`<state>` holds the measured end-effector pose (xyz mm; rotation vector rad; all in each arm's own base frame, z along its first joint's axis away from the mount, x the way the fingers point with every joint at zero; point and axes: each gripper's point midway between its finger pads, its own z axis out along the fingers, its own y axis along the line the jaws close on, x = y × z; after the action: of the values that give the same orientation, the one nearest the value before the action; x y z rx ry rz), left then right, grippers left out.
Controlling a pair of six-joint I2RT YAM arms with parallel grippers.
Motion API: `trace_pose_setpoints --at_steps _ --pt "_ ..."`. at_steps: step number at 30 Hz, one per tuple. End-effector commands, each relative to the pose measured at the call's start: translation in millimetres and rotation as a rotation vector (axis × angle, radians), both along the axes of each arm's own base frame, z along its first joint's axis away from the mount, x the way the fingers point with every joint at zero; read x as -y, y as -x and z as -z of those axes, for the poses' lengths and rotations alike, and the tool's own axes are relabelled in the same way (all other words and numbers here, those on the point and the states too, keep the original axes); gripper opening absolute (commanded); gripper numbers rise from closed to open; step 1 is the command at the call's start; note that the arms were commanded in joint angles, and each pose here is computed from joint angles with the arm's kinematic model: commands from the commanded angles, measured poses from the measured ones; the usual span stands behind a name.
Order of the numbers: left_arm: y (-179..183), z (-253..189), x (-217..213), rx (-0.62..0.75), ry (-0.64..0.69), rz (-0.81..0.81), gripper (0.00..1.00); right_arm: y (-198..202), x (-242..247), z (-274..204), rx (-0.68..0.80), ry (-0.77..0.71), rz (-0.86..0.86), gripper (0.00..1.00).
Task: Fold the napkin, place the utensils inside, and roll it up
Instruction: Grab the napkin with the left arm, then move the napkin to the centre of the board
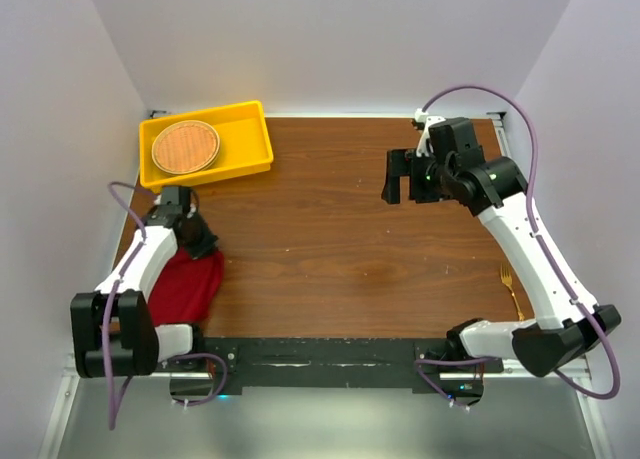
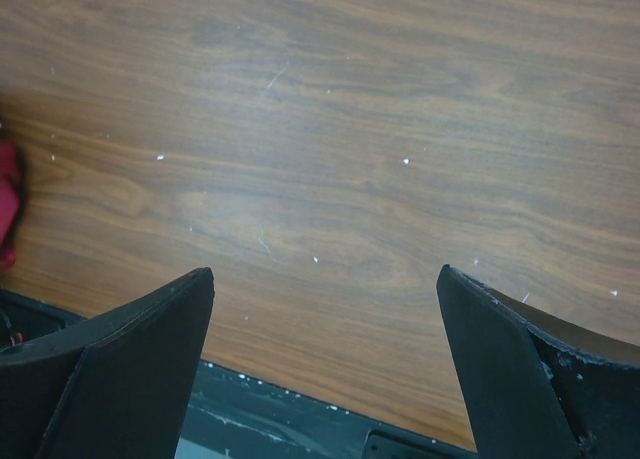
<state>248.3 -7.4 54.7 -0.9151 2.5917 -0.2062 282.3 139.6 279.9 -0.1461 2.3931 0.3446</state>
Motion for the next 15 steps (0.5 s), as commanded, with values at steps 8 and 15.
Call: trace_pose_setpoints --at_steps 8,15 --pt "-67 -145 248 0.389 0.467 0.598 0.0 9 -15 29 -0.119 -0.02 -0.076 0.98" --pt "-5 -76 290 0.141 0.45 0.773 0.0 18 -19 59 -0.203 -0.034 -0.071 0.98"
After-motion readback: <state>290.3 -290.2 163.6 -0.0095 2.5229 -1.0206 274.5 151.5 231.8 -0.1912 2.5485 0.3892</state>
